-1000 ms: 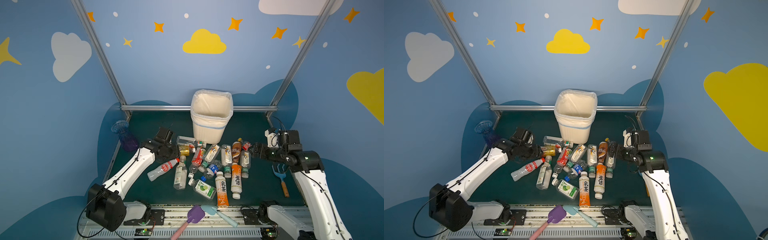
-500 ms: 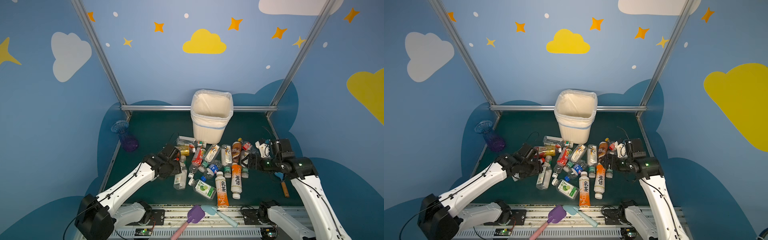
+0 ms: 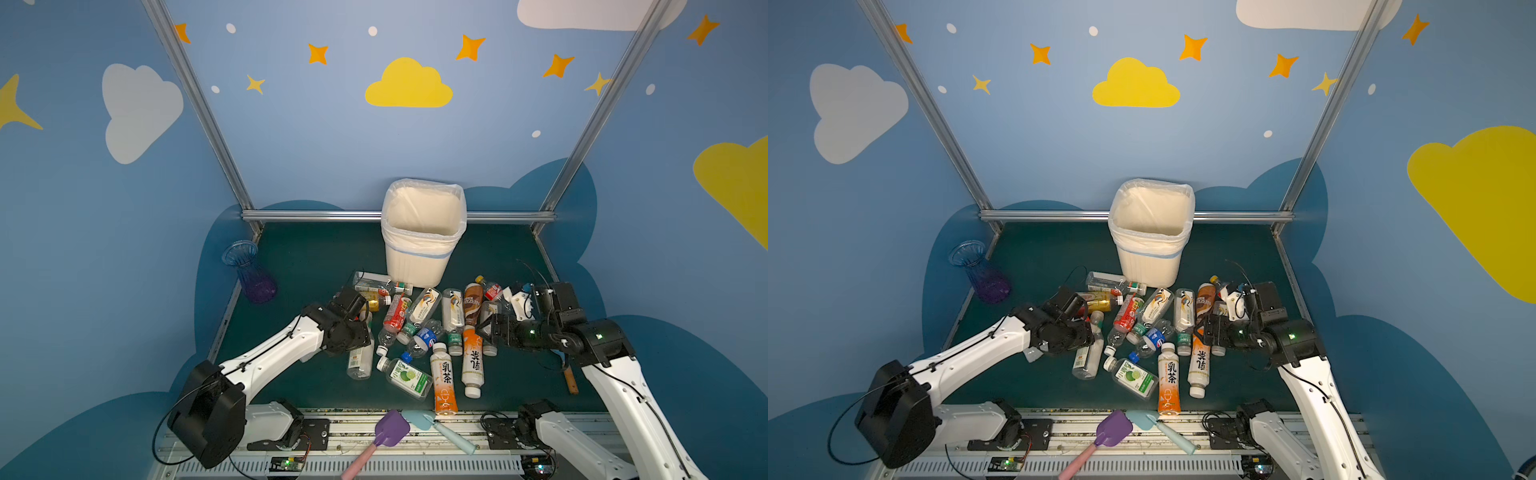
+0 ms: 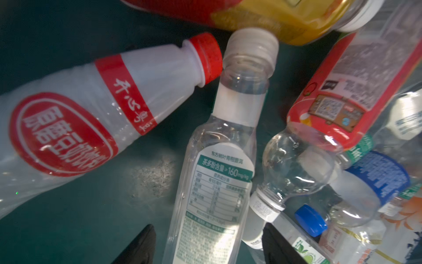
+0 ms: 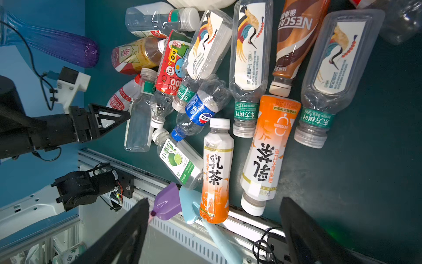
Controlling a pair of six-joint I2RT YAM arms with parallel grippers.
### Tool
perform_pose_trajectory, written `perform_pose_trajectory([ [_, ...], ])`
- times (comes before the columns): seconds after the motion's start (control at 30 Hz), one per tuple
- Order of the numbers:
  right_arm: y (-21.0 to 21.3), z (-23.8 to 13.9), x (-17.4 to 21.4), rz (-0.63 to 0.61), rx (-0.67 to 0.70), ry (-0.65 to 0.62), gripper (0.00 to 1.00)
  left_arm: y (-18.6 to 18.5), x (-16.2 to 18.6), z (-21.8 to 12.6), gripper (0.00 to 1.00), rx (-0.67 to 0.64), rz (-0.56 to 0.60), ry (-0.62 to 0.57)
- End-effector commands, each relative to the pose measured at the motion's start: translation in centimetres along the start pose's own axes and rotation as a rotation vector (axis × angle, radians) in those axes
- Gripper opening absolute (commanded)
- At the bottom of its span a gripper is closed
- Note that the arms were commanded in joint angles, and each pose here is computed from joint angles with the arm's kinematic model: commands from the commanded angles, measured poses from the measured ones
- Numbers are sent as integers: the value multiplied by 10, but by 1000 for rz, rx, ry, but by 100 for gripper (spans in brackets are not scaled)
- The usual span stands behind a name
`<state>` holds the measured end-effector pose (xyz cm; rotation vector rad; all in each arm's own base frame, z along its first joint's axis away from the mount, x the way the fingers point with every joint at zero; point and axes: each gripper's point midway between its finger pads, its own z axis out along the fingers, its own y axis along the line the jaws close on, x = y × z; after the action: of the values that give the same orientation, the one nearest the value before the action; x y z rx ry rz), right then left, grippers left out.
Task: Throw the plastic bottles in the bin
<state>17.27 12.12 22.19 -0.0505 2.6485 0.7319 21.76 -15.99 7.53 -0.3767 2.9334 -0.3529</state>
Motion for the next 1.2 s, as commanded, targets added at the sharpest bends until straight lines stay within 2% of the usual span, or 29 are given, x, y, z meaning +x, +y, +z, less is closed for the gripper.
perform_pose_trajectory([
  [0.0,5,0,-2,-11,-8,-6,90,-3,-1,6,76,-10,23,31],
  [0.53,11,6,-2,-38,-12,22,90,-9,5,35,73,17,5,89],
  [0.7,14,5,-5,-48,-10,20,90,-10,7,38,55,29,3,94],
  [0.9,18,3,-9,-56,-11,12,90,-11,5,22,51,31,15,78],
  [1.17,22,4,-8,-64,-11,11,90,-17,-4,-37,51,64,23,0],
])
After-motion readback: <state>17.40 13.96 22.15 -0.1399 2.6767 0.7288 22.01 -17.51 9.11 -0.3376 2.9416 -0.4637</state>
